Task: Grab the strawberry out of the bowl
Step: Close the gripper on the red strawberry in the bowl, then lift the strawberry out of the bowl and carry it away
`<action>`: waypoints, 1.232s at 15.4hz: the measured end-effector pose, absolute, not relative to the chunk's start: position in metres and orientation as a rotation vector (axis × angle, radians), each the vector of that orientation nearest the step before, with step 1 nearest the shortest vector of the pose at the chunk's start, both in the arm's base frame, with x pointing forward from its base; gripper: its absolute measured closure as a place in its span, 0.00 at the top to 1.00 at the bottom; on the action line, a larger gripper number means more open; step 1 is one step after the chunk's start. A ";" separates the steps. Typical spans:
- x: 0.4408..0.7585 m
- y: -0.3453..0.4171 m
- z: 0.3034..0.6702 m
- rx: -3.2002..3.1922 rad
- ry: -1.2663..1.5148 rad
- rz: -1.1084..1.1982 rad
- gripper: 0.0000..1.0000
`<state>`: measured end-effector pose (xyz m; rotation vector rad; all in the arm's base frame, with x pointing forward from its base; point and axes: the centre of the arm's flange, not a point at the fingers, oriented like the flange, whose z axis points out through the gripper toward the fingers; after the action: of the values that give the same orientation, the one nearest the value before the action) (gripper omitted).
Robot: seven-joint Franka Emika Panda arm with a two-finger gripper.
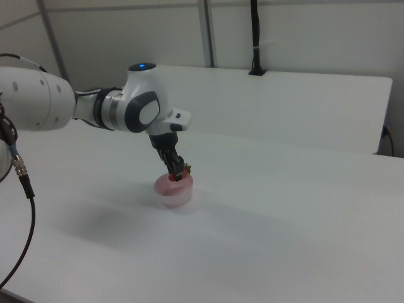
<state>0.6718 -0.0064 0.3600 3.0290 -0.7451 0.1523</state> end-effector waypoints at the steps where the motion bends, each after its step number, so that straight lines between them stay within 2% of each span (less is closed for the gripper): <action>1: 0.671 -0.006 0.367 3.030 -0.745 0.163 0.38; 6: 0.661 -0.009 0.387 3.035 -0.683 0.099 0.38; 9: 0.635 -0.042 0.408 3.054 -0.446 -0.107 0.38; 12: 0.611 -0.100 0.421 3.087 -0.238 -0.200 0.38; 17: 0.578 -0.181 0.395 3.071 -0.048 -0.302 0.37; 19: 0.566 -0.209 0.381 3.068 -0.031 -0.275 0.37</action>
<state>0.5664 -0.2092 0.3805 3.0677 -0.0307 -0.2750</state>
